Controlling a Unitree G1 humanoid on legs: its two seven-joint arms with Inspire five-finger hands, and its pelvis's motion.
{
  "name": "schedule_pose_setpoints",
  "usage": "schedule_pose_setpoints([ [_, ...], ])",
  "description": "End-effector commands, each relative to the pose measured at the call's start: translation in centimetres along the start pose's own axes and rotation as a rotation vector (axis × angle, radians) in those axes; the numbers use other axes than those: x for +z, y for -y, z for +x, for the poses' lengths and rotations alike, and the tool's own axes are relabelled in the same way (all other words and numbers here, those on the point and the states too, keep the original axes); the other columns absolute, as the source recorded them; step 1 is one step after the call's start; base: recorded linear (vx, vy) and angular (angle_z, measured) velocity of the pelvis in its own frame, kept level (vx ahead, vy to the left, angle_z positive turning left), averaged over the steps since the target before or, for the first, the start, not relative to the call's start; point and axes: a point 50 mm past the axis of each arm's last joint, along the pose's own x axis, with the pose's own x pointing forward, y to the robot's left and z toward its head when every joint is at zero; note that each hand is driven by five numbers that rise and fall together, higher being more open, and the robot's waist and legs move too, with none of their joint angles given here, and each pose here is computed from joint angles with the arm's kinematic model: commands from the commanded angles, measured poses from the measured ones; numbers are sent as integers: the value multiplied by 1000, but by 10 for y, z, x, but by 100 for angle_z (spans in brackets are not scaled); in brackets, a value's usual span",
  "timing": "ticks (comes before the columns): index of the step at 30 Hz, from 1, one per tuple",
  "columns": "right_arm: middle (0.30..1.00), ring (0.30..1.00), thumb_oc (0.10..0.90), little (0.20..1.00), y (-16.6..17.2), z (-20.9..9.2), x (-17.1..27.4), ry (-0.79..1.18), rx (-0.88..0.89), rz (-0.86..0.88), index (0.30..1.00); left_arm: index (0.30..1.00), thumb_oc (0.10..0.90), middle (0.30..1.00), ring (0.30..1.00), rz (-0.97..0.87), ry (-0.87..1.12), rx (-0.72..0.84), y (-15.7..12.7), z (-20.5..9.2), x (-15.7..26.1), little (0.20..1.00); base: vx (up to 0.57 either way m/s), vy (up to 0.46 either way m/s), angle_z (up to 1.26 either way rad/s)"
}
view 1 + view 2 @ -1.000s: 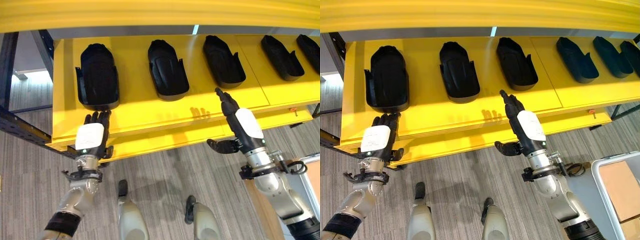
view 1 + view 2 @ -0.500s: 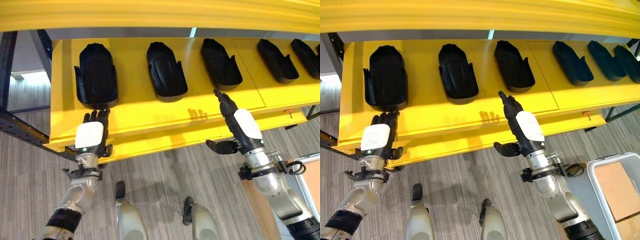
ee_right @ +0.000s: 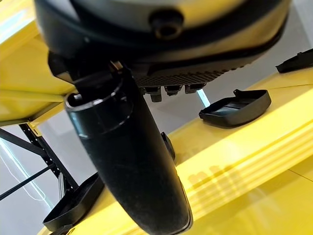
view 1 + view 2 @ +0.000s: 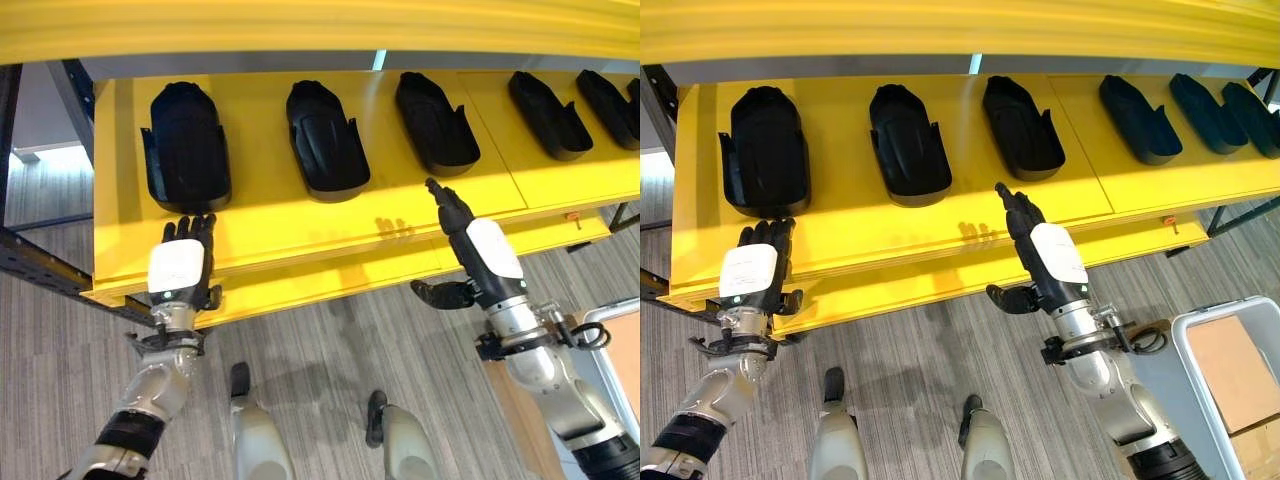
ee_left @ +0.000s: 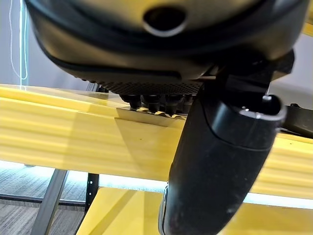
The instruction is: Move parts from the plastic box to the shelf.
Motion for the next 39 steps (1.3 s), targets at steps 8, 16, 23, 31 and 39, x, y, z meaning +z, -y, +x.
schedule_pose_setpoints([
  [8, 1000, 1000, 900, 1000, 29, 24, 22, 146, -205, 44, 1000, 1000, 900, 1000, 1000, 11, 55, 72, -15, 21, 11, 1000, 0, 0, 0],
  [16, 1000, 1000, 900, 1000, 29, 23, 21, 143, -205, 42, 1000, 1000, 900, 1000, 1000, -2, 65, 75, -15, 23, 16, 1000, 0, 0, 0],
  [23, 1000, 1000, 900, 1000, 27, 24, 23, 148, -198, 49, 1000, 1000, 900, 1000, 1000, -40, 54, 48, -8, 17, 18, 1000, 0, 0, 0],
  [31, 1000, 1000, 900, 1000, 24, 25, 21, 129, -178, 56, 1000, 1000, 900, 1000, 1000, -160, 91, -22, 4, -10, 24, 1000, 0, 0, 0],
  [39, 1000, 1000, 900, 1000, 3, 29, 15, 96, -88, 67, 1000, 1000, 900, 1000, 1000, -272, 142, -110, 12, -34, 32, 1000, 0, 0, 0],
])
